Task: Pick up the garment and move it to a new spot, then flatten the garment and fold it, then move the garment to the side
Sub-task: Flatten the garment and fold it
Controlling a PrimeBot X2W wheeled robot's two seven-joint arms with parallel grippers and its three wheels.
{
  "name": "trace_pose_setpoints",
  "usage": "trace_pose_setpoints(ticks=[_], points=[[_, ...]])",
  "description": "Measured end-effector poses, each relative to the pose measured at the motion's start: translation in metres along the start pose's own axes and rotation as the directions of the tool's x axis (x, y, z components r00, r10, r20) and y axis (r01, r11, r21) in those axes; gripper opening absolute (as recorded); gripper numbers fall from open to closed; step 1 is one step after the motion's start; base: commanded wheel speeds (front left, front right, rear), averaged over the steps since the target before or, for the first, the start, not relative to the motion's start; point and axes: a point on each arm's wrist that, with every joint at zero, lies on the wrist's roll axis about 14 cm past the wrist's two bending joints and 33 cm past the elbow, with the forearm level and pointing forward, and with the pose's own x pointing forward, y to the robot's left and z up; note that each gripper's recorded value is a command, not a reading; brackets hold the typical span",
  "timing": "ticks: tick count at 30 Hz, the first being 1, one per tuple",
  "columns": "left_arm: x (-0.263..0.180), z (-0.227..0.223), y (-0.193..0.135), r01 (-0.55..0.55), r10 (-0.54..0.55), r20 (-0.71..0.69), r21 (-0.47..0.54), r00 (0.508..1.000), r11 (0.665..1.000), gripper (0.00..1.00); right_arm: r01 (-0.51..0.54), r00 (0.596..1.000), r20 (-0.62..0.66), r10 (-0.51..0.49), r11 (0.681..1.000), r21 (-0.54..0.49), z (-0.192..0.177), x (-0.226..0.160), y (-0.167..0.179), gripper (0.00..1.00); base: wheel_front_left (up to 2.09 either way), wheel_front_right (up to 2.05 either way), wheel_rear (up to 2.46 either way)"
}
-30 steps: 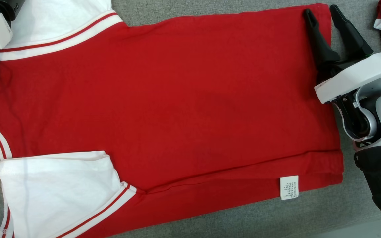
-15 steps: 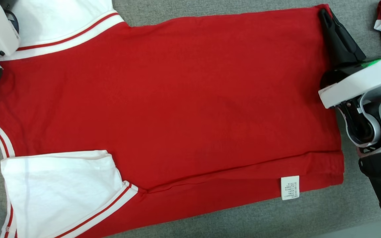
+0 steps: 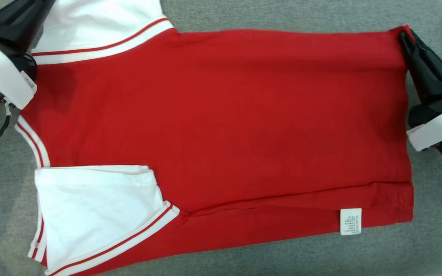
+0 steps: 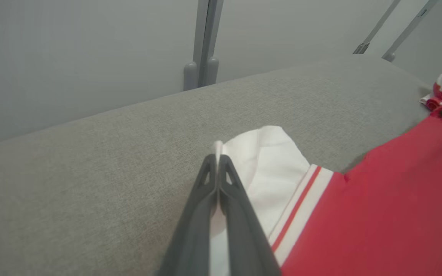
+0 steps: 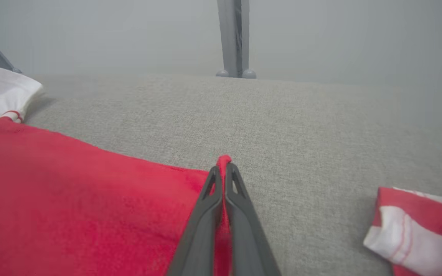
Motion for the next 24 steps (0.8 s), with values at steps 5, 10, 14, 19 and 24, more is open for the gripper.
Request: trace_pose_setpoints(ticks=[5, 10, 14, 19, 24], points=[[-0.02, 0.015, -0.011, 0.02, -0.022, 0.048, 0.031, 0.999, 0.999, 0.0, -0.059, 0.992, -0.122, 0.036, 0.979, -0.196, -0.001, 0.004, -0.004, 0.0, 0.0, 0.0, 0.0], [-0.04, 0.018, -0.031, 0.064, -0.064, 0.057, 0.016, 0.996, 0.998, 0.0, -0.131, 0.982, -0.17, 0.088, 0.956, -0.263, 0.003, -0.002, 0.008, 0.0, 0.0, 0.0, 0.0], [-0.057, 0.015, -0.047, 0.096, -0.093, 0.082, -0.032, 0.992, 0.995, 0.0, -0.163, 0.977, -0.176, 0.119, 0.952, -0.26, 0.005, -0.015, 0.017, 0.0, 0.0, 0.0, 0.0], [-0.081, 0.01, -0.064, 0.117, -0.104, 0.138, -0.09, 0.985, 0.989, 0.0, -0.165, 0.979, -0.15, 0.137, 0.968, -0.189, 0.004, -0.033, 0.025, 0.0, 0.0, 0.0, 0.0], [-0.102, -0.001, -0.08, 0.12, -0.09, 0.168, -0.177, 0.982, 0.977, 0.0, -0.116, 0.99, -0.081, 0.113, 0.993, -0.034, 0.002, -0.049, 0.027, 0.0, 0.0, 0.0, 0.0]])
